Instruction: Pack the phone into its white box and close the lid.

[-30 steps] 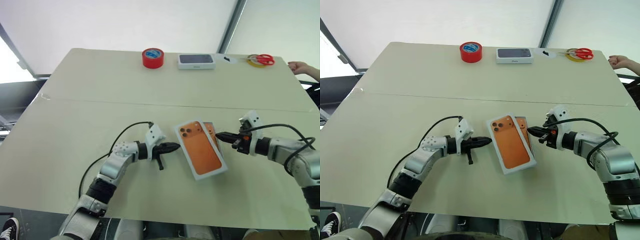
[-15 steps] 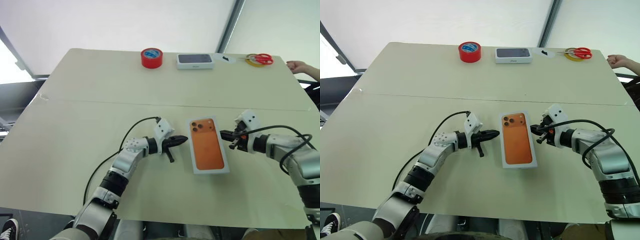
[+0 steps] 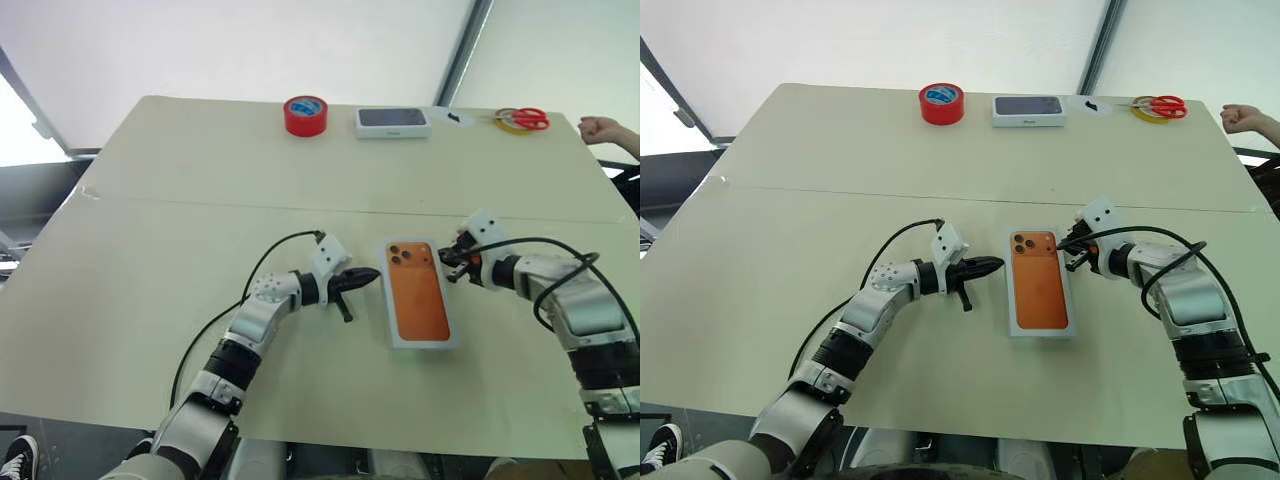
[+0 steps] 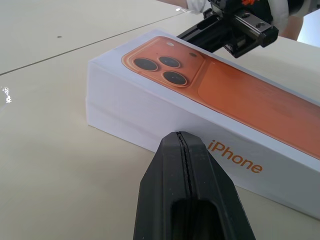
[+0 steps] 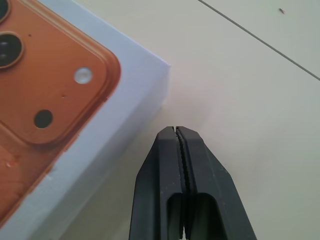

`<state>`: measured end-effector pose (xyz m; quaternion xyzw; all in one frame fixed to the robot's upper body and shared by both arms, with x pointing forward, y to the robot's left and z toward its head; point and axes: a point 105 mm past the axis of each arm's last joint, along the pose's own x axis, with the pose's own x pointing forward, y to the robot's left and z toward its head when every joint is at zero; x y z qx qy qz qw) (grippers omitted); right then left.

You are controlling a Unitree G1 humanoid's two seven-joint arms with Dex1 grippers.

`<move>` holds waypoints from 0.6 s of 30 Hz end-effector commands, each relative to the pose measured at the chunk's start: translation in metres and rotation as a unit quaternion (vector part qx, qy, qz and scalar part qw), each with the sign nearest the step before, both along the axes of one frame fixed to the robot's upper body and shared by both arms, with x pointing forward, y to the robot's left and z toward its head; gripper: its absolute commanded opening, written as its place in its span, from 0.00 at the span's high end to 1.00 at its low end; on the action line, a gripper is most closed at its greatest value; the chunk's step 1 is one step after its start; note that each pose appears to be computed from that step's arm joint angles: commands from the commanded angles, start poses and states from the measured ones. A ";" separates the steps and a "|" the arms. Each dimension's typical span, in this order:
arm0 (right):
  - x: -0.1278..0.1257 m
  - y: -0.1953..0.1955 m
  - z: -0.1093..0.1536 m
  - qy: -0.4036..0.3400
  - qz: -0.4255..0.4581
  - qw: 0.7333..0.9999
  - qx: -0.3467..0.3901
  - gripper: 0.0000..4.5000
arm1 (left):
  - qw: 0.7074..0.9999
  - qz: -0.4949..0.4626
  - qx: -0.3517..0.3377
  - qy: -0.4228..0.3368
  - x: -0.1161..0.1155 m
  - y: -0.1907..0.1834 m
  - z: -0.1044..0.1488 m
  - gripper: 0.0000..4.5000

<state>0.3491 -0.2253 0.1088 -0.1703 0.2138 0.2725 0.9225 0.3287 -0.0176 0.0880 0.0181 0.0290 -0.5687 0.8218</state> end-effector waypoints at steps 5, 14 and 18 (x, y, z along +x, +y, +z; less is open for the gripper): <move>0.014 0.015 0.022 -0.044 0.012 0.999 -0.001 0.99 | 0.999 0.001 -0.022 -0.026 0.005 -0.008 0.019 1.00; 0.023 0.017 0.011 -0.038 0.007 0.999 -0.026 0.99 | 1.000 0.002 -0.016 -0.023 0.009 -0.010 0.016 1.00; 0.025 0.015 0.004 -0.038 -0.001 0.999 -0.034 0.99 | 1.000 0.009 -0.011 -0.028 0.008 -0.006 0.013 1.00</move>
